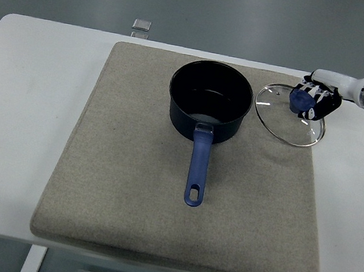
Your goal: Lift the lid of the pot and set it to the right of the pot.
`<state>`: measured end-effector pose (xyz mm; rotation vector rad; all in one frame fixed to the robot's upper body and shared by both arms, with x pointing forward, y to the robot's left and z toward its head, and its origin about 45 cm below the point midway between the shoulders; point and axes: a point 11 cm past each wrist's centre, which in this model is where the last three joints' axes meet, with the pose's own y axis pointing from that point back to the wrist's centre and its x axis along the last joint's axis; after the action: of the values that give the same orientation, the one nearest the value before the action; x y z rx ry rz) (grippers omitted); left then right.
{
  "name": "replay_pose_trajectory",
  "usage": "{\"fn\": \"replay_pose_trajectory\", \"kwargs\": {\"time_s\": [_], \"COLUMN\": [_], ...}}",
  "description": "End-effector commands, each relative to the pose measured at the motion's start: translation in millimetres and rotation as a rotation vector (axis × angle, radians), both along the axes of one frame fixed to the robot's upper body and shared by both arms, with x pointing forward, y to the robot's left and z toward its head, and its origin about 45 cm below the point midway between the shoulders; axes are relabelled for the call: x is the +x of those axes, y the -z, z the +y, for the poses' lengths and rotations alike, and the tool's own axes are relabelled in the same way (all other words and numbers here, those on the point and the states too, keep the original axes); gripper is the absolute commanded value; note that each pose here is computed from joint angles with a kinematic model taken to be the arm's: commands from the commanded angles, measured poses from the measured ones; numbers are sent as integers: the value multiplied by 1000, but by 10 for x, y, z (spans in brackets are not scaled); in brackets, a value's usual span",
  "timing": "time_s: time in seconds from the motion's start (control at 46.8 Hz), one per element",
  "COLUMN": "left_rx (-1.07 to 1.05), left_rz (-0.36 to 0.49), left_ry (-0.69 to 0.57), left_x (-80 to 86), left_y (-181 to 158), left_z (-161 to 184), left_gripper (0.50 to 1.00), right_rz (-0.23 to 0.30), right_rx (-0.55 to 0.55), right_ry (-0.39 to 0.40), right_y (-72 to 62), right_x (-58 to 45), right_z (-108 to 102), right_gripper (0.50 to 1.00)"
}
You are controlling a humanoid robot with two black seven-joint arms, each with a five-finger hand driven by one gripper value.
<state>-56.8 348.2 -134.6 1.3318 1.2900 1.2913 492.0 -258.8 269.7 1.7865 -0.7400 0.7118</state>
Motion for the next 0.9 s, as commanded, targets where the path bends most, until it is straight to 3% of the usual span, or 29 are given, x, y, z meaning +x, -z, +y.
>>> {"fn": "replay_pose_trajectory", "kwargs": {"time_s": [0.0, 0.15, 0.299, 0.385, 0.427, 0.598, 0.684, 0.876], "left_rx": [0, 0, 0, 0, 0, 0, 0, 0], "left_rz": [0, 0, 0, 0, 0, 0, 0, 0], "left_ry": [0, 0, 0, 0, 0, 0, 0, 0], "left_x": [0, 0, 0, 0, 0, 0, 0, 0], "left_y": [0, 0, 0, 0, 0, 0, 0, 0], "left_z": [0, 0, 0, 0, 0, 0, 0, 0], "left_gripper": [1000, 1000, 1000, 1000, 1000, 1000, 1000, 1000], "right_rz": [0, 5, 25, 28, 27, 34, 31, 117], "right_rx": [3, 9, 13, 13, 15, 38, 64, 360], "right_ry": [-2, -8, -16, -16, -17, -13, -19, -9], "right_y": [3, 8, 75, 77, 63, -8, -156, -497], "right_x": [0, -4, -30, -32, -27, -12, 24, 34], "right_z": [15, 56, 101, 102, 107, 121, 154, 359], "right_gripper": [500, 670, 774, 870, 895, 913, 913, 913]}}
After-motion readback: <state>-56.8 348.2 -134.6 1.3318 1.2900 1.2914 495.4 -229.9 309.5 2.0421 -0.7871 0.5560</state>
